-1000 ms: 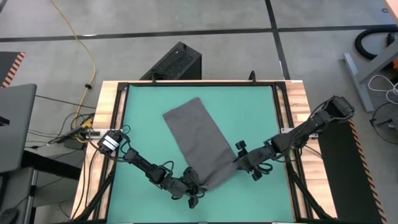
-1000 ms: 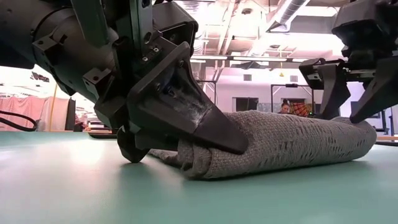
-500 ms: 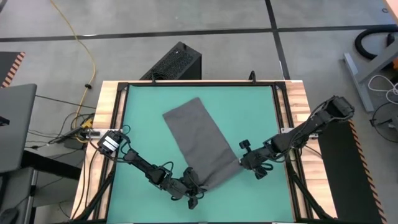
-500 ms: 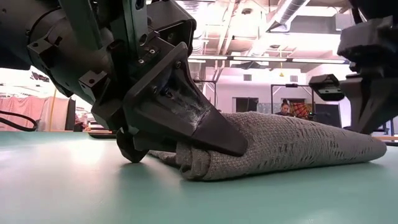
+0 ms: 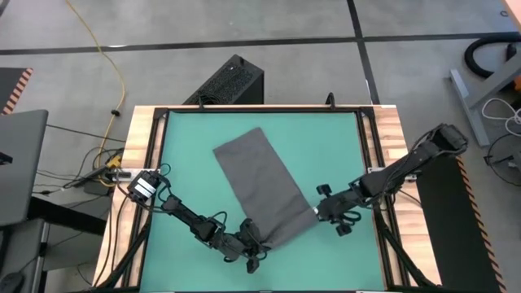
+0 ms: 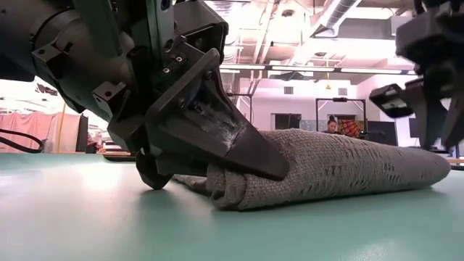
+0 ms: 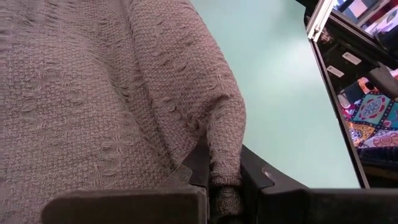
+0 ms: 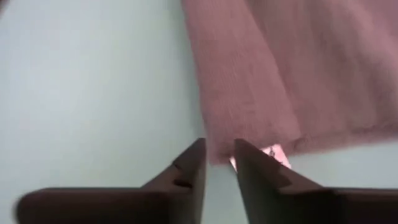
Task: Roll towel
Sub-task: Roll the black towel
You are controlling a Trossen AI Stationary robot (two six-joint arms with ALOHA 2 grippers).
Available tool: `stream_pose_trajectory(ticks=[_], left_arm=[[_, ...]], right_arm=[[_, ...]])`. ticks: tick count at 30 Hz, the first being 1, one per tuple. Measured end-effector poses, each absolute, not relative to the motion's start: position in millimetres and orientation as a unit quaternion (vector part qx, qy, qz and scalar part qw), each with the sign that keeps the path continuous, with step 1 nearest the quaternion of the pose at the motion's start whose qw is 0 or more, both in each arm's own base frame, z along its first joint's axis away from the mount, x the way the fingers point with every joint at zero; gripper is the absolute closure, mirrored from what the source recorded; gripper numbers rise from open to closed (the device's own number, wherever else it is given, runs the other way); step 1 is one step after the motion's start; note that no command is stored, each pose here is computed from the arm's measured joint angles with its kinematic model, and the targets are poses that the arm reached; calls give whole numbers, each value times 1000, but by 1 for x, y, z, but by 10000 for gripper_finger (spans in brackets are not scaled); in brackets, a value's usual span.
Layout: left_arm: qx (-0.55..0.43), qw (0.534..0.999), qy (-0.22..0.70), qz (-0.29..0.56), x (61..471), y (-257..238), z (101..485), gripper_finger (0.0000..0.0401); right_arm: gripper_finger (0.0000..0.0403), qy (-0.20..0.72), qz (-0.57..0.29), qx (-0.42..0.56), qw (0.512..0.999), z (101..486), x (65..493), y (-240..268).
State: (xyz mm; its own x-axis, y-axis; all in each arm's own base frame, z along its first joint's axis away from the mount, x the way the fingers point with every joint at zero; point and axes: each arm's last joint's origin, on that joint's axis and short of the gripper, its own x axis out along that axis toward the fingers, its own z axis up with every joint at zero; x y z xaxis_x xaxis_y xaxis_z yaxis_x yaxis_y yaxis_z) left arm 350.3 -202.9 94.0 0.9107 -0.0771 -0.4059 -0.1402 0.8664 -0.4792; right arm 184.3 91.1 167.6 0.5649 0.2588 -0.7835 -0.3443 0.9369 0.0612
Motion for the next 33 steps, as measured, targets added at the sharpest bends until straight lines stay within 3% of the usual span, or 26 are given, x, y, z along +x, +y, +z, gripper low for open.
stream_pose_trajectory(ticks=[9,15,22,26,29,33], left_arm=[[-292,936,192,35,351,-202,96,386],[-357,913,184,78,349,-202,94,387],[-401,891,193,85,348,-202,93,387],[-441,865,214,104,347,-200,89,385],[-446,859,232,97,347,-200,87,368],[-443,858,250,78,347,-200,90,328]], right_arm=[[146,326,226,-86,914,185,189,105],[127,352,197,-155,902,160,205,101],[129,371,145,-155,904,153,217,80],[151,379,145,-117,907,153,220,70],[189,392,151,-79,904,148,224,63],[280,416,179,-45,890,137,228,59]])
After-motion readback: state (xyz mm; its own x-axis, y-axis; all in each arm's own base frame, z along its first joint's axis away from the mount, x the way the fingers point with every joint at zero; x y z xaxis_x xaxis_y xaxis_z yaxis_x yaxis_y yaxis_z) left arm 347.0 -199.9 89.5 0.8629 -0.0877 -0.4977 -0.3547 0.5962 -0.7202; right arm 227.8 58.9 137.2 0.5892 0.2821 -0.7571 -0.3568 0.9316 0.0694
